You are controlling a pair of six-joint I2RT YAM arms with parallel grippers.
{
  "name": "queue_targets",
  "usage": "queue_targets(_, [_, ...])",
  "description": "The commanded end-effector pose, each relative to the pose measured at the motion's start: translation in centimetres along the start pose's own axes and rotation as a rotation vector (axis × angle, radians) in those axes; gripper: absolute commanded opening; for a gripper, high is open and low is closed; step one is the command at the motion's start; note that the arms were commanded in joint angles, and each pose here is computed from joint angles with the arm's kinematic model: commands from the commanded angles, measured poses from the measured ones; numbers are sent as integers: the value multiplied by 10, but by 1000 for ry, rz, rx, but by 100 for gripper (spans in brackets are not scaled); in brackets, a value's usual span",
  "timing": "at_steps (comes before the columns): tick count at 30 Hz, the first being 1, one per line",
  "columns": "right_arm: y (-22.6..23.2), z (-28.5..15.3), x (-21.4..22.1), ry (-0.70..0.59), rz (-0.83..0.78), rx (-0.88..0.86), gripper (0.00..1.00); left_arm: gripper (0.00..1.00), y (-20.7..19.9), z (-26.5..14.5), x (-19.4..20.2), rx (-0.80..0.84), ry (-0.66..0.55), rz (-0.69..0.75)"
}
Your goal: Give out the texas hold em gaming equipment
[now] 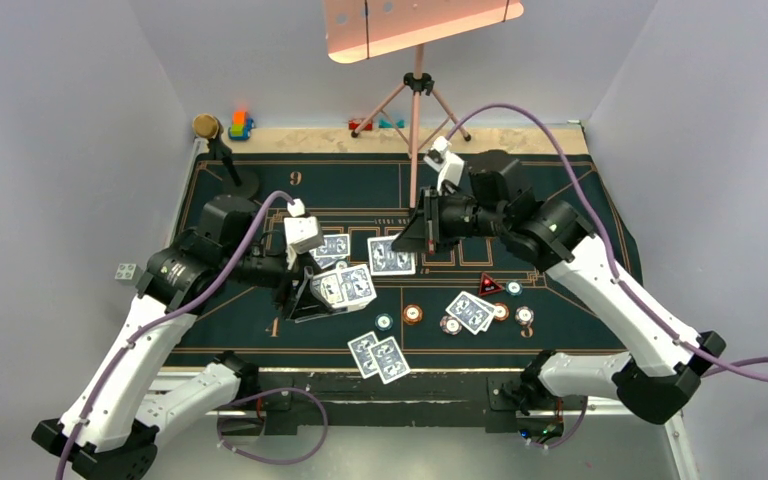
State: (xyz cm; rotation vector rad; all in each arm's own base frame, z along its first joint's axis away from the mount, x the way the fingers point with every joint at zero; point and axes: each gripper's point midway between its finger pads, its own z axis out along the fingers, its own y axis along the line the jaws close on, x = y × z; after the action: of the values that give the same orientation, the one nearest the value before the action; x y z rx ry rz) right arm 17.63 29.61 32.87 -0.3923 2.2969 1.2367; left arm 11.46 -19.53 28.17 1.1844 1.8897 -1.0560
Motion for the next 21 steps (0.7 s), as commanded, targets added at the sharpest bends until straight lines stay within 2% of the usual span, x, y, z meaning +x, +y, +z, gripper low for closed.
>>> queue_targets(1, [-6,-20,-27,-74,-57,80,2,0,-8,-2,-9,38,-45,26])
queue_targets(7, [-67,7,-35,-13,-62,322,0,0,-17,-6,-7,61,-46,35])
queue_targets(13, [-153,16,-49,40,-115,752,0,0,-28,-11,-7,86,-51,43])
queue_targets(17, [-185,15,-57,97,-178,979,0,0,-31,-13,-5,97,-47,43])
queue_targets(21, [-207,32,-64,112,-246,1133,0,0,-33,-13,-5,104,-47,41])
